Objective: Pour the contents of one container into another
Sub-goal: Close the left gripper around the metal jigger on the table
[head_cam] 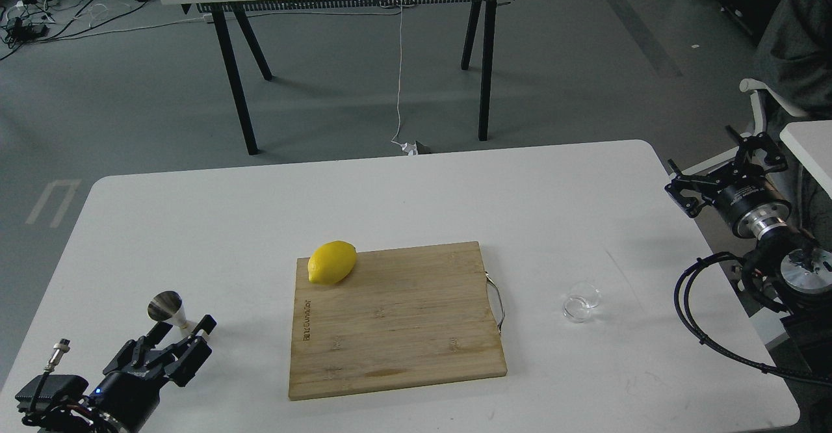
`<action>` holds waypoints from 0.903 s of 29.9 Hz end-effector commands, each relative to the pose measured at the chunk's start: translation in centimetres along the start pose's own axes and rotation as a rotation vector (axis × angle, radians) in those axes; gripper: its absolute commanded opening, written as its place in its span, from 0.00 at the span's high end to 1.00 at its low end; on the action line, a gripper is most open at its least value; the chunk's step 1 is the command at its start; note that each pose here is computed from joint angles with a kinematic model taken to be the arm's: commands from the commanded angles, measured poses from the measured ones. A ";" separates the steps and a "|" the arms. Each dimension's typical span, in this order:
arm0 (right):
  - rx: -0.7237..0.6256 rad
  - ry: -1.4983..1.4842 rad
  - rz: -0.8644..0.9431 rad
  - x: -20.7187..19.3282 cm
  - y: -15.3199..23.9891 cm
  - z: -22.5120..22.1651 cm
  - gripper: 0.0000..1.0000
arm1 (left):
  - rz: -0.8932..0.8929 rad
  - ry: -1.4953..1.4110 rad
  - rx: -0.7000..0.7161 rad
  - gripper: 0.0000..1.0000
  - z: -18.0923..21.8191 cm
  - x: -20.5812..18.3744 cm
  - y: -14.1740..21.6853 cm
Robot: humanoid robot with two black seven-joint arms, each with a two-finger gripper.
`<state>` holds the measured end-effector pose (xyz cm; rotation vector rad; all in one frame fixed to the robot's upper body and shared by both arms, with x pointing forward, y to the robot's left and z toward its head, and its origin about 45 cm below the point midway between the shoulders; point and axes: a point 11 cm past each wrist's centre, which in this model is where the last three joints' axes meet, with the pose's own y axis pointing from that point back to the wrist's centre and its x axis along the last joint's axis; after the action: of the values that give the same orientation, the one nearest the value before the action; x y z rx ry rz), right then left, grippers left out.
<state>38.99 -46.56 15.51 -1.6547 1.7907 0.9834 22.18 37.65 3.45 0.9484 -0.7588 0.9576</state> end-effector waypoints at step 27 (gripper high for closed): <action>0.007 0.002 0.002 0.1 0.0 -0.3 0.01 | -0.025 -0.059 0.051 0.52 -1.6 0.0 -2.5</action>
<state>39.00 -46.76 15.66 -1.6523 1.7932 0.9770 24.51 38.54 1.99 1.0355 -0.7733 0.9311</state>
